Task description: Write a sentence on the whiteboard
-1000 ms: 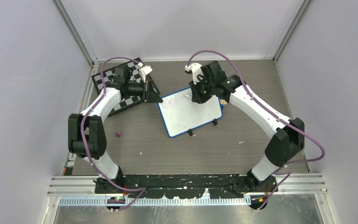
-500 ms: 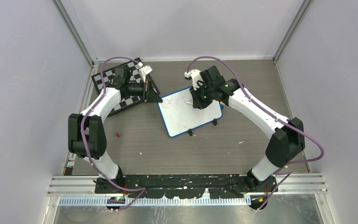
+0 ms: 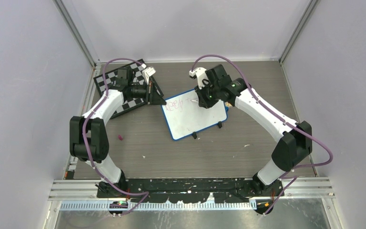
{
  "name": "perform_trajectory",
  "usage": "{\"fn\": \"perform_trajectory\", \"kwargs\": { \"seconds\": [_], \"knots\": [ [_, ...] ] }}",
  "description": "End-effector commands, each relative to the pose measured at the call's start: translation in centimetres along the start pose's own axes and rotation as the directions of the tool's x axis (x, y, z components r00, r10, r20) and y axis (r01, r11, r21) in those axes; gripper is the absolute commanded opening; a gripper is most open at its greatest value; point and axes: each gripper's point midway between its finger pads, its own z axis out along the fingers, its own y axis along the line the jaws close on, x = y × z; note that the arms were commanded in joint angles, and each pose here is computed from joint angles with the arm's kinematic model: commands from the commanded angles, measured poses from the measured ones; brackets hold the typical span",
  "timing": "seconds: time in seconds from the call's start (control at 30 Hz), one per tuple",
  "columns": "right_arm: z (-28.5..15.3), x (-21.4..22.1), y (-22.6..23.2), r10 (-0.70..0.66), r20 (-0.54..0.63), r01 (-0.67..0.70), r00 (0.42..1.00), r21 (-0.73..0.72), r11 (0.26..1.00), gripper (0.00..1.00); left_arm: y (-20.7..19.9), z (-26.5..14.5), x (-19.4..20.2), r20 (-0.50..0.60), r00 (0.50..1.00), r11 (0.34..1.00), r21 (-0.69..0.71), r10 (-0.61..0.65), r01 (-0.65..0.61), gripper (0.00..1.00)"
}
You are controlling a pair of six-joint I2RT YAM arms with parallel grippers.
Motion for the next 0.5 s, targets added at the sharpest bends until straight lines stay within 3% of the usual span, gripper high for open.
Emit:
{"fn": "perform_trajectory", "kwargs": {
  "seconds": [0.0,0.47],
  "knots": [
    [-2.7,-4.0,-0.9,-0.040,0.126,0.034,0.991,0.051,0.998,0.00,-0.5,0.1,-0.2,-0.004,1.000,1.000,0.011,0.009,-0.008,0.02],
    [-1.1,-3.5,-1.9,-0.040,0.095,0.032,0.995,0.084,0.996,0.00,-0.2,0.1,0.0,-0.009,1.000,1.000,0.003,0.012,-0.012,0.02]
  ]
}}
